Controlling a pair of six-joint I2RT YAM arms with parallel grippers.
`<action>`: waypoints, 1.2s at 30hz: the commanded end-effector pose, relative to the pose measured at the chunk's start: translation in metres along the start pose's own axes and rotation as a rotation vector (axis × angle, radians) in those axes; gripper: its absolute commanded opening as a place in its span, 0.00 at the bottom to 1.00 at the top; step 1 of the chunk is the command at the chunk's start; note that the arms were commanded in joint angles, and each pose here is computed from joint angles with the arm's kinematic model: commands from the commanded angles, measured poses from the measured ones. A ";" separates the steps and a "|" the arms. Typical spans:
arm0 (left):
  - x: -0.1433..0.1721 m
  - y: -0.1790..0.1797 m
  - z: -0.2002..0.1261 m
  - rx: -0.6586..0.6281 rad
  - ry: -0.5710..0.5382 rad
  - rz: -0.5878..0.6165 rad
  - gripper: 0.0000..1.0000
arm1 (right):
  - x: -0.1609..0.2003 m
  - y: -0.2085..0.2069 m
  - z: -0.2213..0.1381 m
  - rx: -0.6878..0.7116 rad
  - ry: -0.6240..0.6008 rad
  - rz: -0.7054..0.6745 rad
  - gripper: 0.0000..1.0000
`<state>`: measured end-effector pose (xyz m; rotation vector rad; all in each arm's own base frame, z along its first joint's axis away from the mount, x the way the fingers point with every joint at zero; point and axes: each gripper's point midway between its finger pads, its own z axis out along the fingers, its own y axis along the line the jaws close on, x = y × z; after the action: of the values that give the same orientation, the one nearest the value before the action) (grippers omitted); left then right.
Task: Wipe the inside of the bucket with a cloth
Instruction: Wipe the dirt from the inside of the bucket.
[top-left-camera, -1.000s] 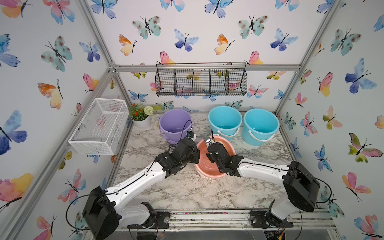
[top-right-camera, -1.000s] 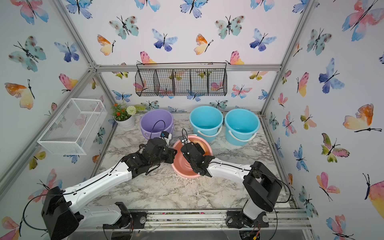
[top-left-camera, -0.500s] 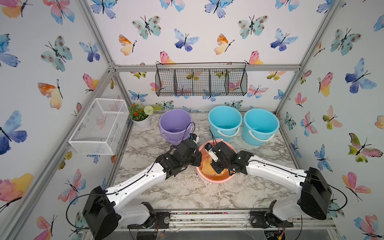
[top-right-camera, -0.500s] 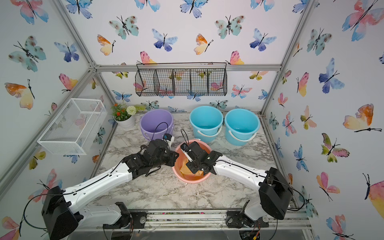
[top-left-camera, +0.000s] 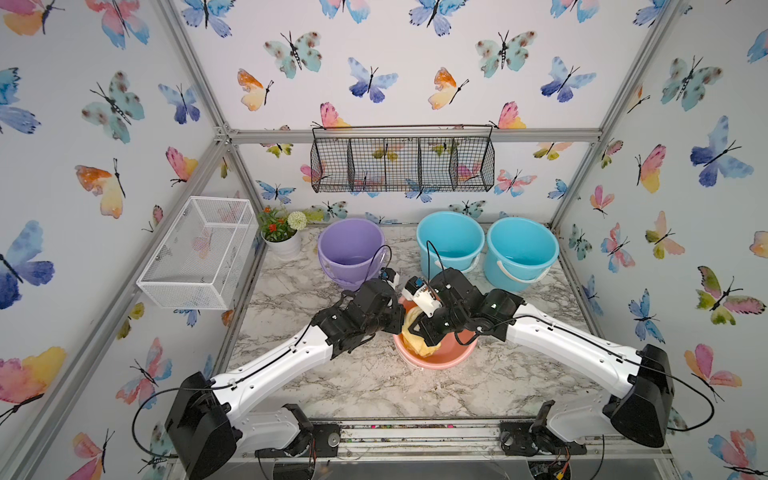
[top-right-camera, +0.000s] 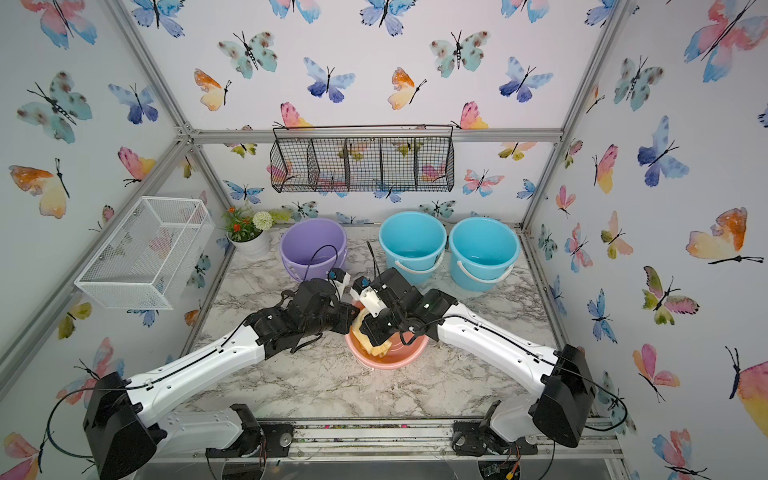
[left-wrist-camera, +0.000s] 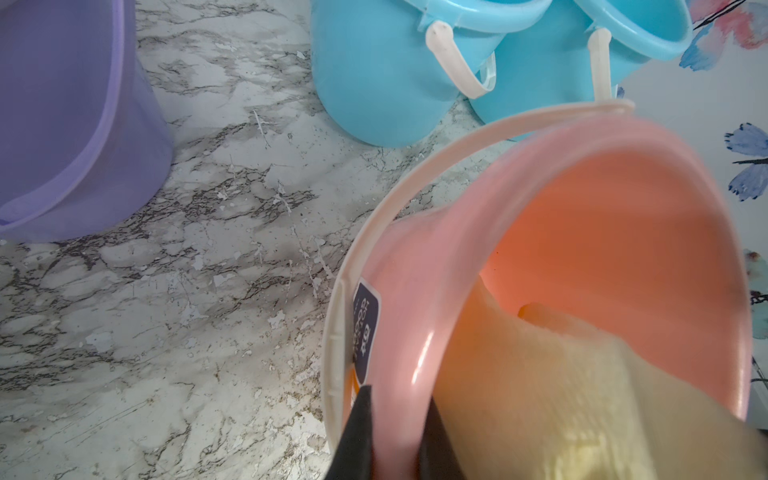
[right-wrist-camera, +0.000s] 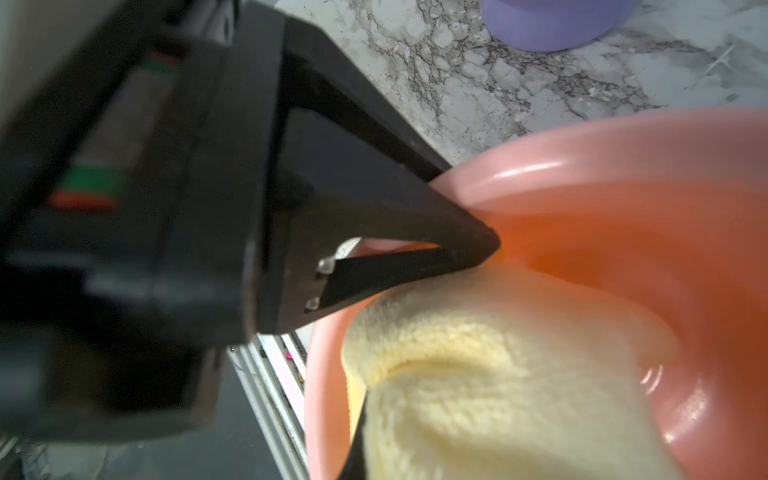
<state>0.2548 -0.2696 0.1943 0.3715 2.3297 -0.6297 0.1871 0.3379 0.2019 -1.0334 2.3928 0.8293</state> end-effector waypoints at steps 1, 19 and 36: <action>-0.007 -0.006 -0.004 0.025 -0.035 -0.001 0.00 | 0.006 0.018 -0.007 -0.100 0.041 0.087 0.02; -0.012 -0.010 -0.006 0.040 -0.052 -0.007 0.00 | 0.090 -0.054 0.114 0.012 0.304 0.285 0.02; -0.018 -0.008 -0.008 0.032 -0.069 -0.030 0.00 | 0.073 -0.060 0.117 0.053 0.370 0.282 0.02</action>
<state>0.2719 -0.2438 0.1902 0.2194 2.3392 -0.5161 0.2107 0.3422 0.0407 -0.8693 2.9215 0.6505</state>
